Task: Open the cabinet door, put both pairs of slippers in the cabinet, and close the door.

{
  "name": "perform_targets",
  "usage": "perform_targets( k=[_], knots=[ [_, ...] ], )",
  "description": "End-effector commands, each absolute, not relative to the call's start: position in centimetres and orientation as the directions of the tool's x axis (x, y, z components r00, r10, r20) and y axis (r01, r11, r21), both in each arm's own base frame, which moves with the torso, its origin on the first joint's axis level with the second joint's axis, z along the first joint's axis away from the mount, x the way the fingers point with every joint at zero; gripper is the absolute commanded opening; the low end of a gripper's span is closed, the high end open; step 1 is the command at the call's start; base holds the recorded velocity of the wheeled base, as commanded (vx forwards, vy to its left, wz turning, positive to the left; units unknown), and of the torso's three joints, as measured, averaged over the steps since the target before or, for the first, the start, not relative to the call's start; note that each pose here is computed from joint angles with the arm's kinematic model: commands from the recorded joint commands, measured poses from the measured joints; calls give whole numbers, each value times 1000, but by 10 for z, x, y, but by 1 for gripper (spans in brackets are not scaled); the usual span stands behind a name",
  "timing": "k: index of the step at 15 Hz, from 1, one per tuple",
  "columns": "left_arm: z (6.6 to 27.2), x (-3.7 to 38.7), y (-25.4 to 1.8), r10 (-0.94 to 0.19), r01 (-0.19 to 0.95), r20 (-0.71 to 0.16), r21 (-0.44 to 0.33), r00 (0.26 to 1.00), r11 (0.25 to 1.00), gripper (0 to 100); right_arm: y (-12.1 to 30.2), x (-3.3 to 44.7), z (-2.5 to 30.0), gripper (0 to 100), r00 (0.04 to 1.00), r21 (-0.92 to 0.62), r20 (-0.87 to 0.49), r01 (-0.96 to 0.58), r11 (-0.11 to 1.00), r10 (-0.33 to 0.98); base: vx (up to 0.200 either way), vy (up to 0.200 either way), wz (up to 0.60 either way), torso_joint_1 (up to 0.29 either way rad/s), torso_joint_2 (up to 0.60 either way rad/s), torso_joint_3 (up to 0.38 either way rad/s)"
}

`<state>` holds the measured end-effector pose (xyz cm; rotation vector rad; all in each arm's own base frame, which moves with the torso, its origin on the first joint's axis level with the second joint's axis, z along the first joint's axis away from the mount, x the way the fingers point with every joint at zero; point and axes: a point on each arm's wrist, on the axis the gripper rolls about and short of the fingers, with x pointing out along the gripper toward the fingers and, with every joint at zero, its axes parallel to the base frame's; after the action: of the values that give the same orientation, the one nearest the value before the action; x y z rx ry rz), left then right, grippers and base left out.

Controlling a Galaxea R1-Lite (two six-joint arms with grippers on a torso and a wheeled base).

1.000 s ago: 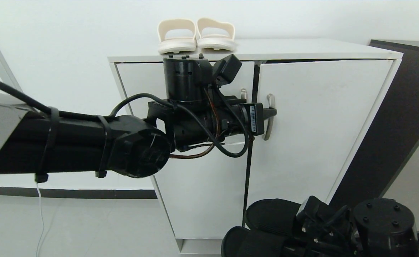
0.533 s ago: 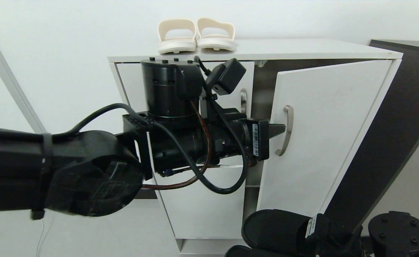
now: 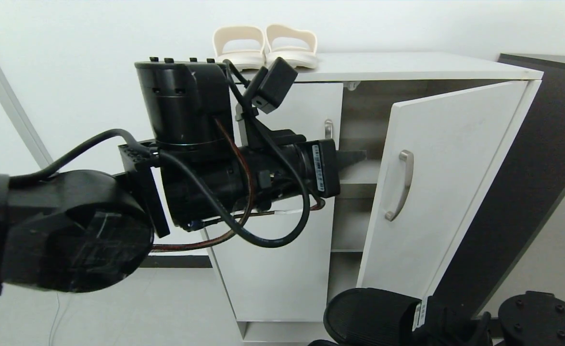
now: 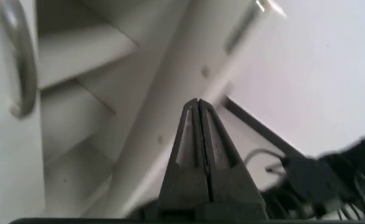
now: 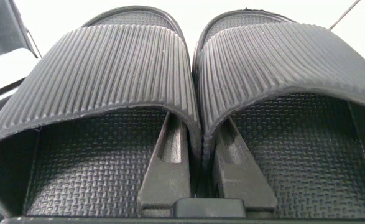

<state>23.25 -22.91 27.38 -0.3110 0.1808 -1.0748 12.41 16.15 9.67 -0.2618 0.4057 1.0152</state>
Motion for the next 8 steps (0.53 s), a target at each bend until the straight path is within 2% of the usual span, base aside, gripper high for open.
perform_targets(
  k=[1,5,7,8],
  knots=[
    [263,262,-241,-866,817,10,-338,500,467,0,162,123,96,0,459,-27,-447,-864,502,768,0,0,0,0,0,0],
    [247,282,-260,-868,812,-13,-345,497,470,0,163,122,94,0,453,-24,-459,-866,499,764,0,0,0,0,0,0],
    [242,289,-265,-852,795,-18,-350,523,495,0,163,123,93,0,452,-24,-462,-866,499,763,0,0,0,0,0,0],
    [242,291,-267,-841,780,-16,-367,540,507,0,163,123,93,0,452,-23,-463,-866,499,762,-200,0,0,7,2,2]
  ],
)
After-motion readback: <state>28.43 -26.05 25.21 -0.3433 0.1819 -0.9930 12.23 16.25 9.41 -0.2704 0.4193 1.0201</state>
